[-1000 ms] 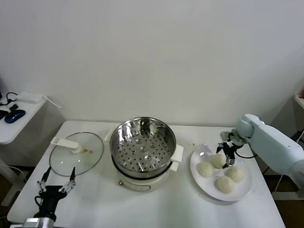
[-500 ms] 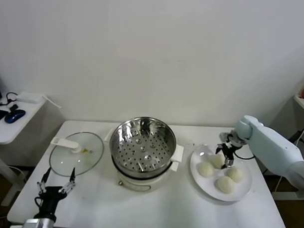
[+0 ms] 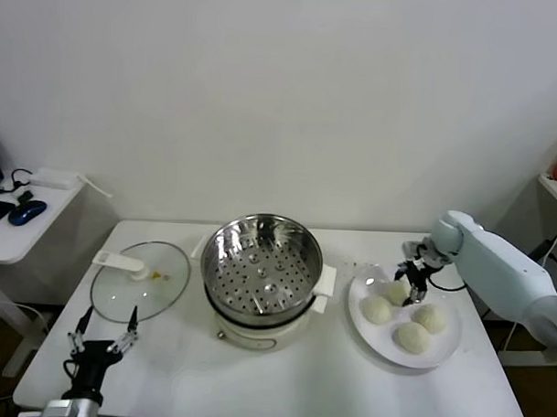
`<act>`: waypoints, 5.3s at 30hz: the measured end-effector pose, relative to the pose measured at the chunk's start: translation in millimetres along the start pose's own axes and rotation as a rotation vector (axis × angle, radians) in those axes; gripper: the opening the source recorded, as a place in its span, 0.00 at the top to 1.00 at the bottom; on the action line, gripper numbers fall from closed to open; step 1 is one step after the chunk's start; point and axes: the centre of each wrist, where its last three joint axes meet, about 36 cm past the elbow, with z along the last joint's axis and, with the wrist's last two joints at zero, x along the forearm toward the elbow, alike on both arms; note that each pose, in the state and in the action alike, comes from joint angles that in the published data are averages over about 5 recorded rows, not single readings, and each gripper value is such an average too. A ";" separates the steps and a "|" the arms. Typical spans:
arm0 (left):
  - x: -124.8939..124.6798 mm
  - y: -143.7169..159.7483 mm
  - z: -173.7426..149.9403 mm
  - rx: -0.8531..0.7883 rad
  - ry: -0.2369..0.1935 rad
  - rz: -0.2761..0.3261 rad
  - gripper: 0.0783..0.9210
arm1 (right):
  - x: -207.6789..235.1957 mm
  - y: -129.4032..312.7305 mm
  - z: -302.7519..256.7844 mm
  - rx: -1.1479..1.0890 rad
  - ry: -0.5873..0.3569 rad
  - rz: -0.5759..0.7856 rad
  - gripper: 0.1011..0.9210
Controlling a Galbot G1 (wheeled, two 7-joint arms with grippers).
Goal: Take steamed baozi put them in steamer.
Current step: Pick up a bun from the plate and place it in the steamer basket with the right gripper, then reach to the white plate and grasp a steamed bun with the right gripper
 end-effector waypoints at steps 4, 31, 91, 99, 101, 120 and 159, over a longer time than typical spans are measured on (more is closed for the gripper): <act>0.0 0.1 0.0 0.001 0.000 -0.001 0.12 | 21.1 -4.9 -7.8 0.051 -0.006 0.020 0.25; -1.1 -4.2 -6.5 -0.001 0.007 -0.001 0.12 | 222.6 -35.5 -237.1 0.853 0.065 0.226 0.25; 9.9 0.5 -7.2 0.022 0.029 -0.029 0.12 | 56.6 -43.9 -429.5 1.479 0.192 0.133 0.12; 13.5 -0.9 -6.6 0.025 0.038 -0.030 0.12 | 79.4 -46.4 -423.6 1.476 0.185 0.129 0.12; 14.5 -1.3 -7.2 0.026 0.039 -0.029 0.12 | 90.6 -46.5 -420.4 1.468 0.180 0.129 0.12; 6.8 0.2 -20.1 0.032 0.021 -0.037 0.12 | 189.9 -40.7 -232.8 0.632 -0.073 0.105 0.12; 8.7 -2.9 -24.2 0.034 0.023 -0.032 0.12 | 2.5 36.3 -55.3 -0.132 -0.073 -0.067 0.12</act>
